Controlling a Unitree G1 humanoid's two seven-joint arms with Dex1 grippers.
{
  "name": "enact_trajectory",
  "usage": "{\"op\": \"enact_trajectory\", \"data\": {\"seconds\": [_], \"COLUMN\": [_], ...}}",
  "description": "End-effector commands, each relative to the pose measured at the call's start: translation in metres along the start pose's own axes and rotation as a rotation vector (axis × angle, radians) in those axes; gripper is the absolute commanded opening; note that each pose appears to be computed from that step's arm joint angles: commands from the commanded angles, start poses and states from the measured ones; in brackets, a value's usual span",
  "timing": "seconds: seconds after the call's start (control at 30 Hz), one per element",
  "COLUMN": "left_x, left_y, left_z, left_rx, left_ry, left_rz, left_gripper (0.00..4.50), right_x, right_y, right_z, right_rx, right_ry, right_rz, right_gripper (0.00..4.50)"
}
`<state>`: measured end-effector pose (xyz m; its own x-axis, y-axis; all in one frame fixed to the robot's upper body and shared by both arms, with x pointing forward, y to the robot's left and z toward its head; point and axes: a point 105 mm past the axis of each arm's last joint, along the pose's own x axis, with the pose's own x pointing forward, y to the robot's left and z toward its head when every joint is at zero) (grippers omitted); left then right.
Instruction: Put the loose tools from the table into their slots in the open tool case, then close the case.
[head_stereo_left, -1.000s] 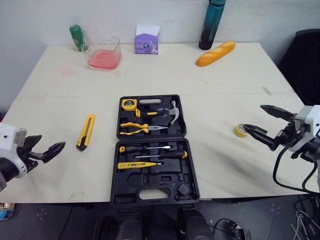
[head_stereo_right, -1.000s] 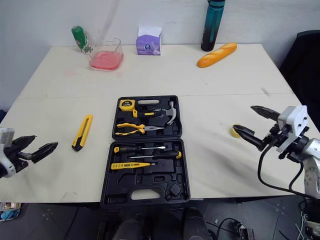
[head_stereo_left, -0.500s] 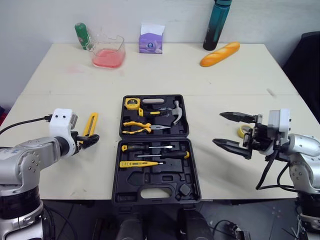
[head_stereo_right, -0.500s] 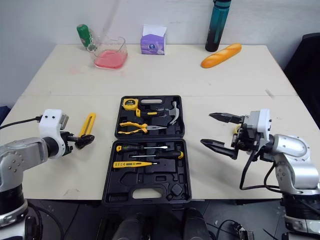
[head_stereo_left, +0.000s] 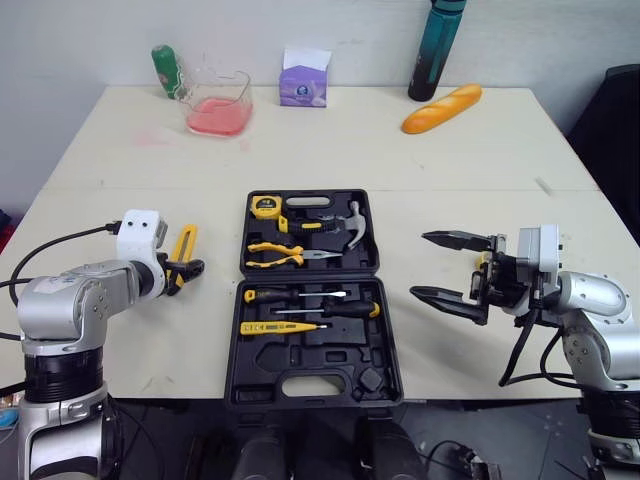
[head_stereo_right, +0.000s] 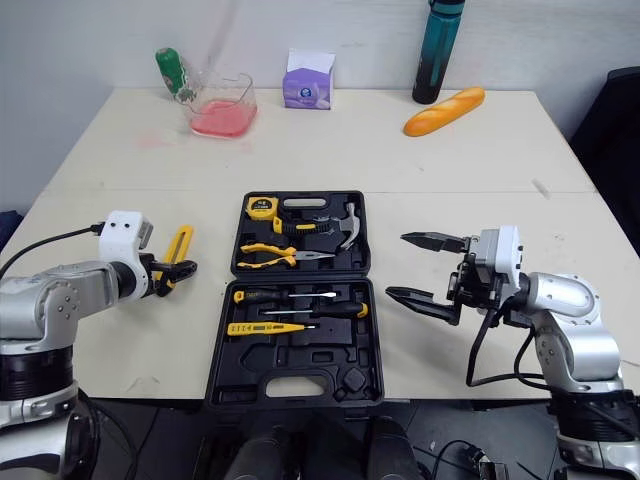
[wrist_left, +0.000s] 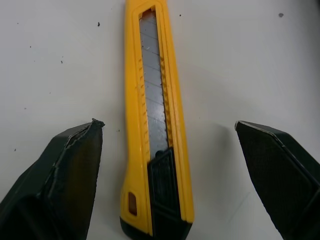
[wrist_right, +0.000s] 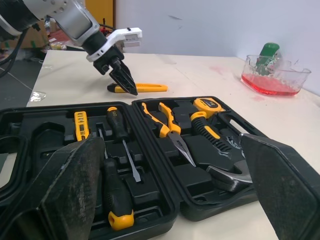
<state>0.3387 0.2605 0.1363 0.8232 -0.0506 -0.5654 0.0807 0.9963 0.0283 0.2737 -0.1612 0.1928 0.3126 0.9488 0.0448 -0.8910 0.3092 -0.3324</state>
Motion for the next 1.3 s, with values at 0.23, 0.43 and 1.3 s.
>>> {"op": "enact_trajectory", "data": {"seconds": [0.23, 0.43, 1.3], "left_x": [0.019, 0.026, -0.049], "left_y": [0.007, 0.003, -0.022], "left_z": [-0.002, -0.013, 0.055], "left_rx": [0.020, 0.001, 0.352], "left_ry": [0.008, 0.050, -0.502], "left_rz": [0.033, -0.013, -0.266], "left_gripper": [4.46, 4.46, 1.24], "right_x": [0.010, 0.013, -0.033], "right_y": [0.003, 0.001, 0.001], "right_z": [0.012, 0.011, 0.003], "right_rx": [-0.044, -0.046, -0.074], "right_ry": [-0.036, -0.033, 0.162], "right_rz": [0.015, 0.018, -0.030], "right_gripper": [4.50, 4.50, 4.50]}}
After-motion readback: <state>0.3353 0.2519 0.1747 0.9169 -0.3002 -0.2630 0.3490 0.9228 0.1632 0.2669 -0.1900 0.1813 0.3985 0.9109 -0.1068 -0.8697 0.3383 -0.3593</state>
